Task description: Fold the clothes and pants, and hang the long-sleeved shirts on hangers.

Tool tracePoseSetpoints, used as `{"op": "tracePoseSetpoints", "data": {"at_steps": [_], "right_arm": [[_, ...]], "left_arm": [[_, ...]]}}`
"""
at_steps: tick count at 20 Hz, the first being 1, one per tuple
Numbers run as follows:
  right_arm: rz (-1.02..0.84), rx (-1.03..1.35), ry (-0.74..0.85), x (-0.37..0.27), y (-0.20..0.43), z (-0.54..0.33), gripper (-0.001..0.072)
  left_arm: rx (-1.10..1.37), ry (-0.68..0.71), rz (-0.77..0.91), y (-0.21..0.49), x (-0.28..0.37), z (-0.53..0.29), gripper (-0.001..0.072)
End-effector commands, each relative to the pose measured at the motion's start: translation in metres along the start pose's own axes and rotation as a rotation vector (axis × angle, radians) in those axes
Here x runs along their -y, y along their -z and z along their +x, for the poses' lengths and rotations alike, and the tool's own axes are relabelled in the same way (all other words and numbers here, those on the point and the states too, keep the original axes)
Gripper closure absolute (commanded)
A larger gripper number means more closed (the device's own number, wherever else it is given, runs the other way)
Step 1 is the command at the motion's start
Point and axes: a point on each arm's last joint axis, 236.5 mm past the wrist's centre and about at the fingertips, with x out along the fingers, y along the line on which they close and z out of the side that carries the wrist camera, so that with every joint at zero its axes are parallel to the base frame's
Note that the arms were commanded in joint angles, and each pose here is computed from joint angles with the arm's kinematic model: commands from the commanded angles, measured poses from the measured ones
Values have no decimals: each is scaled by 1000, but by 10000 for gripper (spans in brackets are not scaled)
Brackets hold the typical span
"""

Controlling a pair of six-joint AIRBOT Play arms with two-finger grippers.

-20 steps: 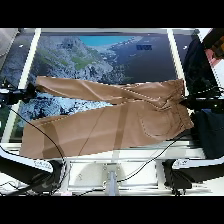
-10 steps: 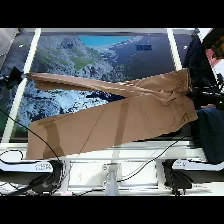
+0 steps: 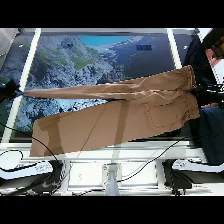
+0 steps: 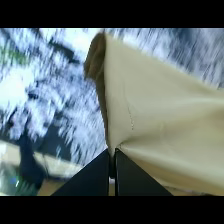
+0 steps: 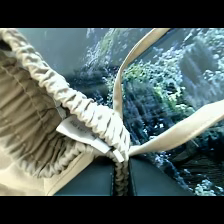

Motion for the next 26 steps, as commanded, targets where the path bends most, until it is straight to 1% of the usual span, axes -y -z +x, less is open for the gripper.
{"op": "tracePoseSetpoints", "data": {"at_steps": [1,2,3,5,7,8,10,13,17,20,22,24,26], "right_arm": [[3,-4,-2,-1,1,0,675],[3,-4,-3,-1,1,0,675],[5,-2,-4,-1,0,0,675],[18,16,-12,-3,-4,-1,675],[57,74,-28,-7,-18,-1,675],[83,124,-30,-6,-30,-2,675],[145,243,-16,0,-57,-7,676],[245,408,10,12,-93,-19,676],[256,508,83,23,-112,-22,676],[251,501,77,20,-110,-21,676],[241,478,65,16,-106,-18,676],[223,445,50,11,-100,-14,675],[210,418,38,7,-95,-12,676]], "left_arm": [[-89,-63,-5,22,-15,-5,692],[-18,-49,-9,5,-11,-3,692],[74,-6,-25,-17,-1,-4,692],[302,130,-100,-71,28,-16,692],[514,238,-185,-119,49,-37,694],[584,263,-202,-134,57,-44,695],[665,265,-184,-150,74,-46,696],[696,282,-145,-163,108,-20,697],[638,332,-57,-160,171,21,697],[577,242,113,-139,178,29,697],[392,141,226,-98,160,43,696],[112,47,280,-37,130,59,694],[-103,-63,315,8,95,58,694]]}}
